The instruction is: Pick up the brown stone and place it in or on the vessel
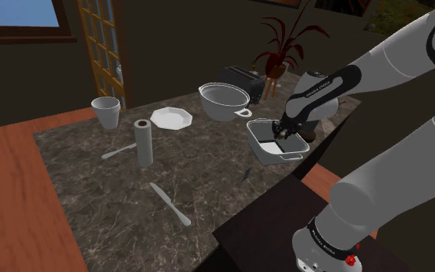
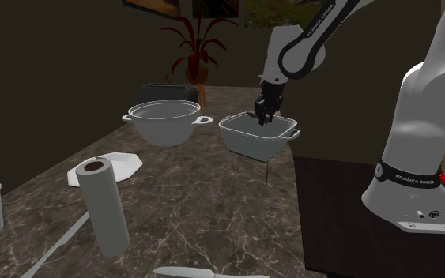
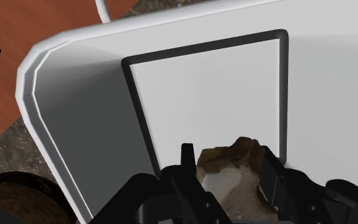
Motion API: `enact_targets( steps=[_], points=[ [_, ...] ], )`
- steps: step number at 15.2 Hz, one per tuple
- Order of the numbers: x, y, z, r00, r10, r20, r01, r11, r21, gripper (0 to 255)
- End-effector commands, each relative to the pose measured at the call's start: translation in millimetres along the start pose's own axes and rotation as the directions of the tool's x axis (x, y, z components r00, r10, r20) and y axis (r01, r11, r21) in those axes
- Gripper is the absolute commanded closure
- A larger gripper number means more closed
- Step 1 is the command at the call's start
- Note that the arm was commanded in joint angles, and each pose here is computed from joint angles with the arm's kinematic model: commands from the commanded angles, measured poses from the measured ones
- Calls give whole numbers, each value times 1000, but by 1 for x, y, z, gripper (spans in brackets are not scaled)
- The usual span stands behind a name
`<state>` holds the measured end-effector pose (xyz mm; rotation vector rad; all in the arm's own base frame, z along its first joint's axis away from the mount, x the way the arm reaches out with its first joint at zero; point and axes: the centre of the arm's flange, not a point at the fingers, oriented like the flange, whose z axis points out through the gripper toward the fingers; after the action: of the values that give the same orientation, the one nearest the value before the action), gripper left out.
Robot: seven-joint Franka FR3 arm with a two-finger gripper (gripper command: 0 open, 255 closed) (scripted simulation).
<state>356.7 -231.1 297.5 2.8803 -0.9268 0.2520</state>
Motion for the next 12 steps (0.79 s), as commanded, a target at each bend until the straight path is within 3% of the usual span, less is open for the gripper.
enact_targets(
  steps=[1, 3, 4, 9, 12],
  points=[
    [0, 0, 0, 1000, 0, 0, 0, 1000, 0, 255],
    [0, 0, 0, 1000, 0, 0, 0, 1000, 0, 255],
    [0, 0, 0, 1000, 0, 0, 0, 1000, 0, 0],
    [0, 0, 0, 1000, 0, 0, 0, 1000, 0, 0],
    [0, 0, -39, 1000, 0, 0, 0, 1000, 0, 0]
  ],
)
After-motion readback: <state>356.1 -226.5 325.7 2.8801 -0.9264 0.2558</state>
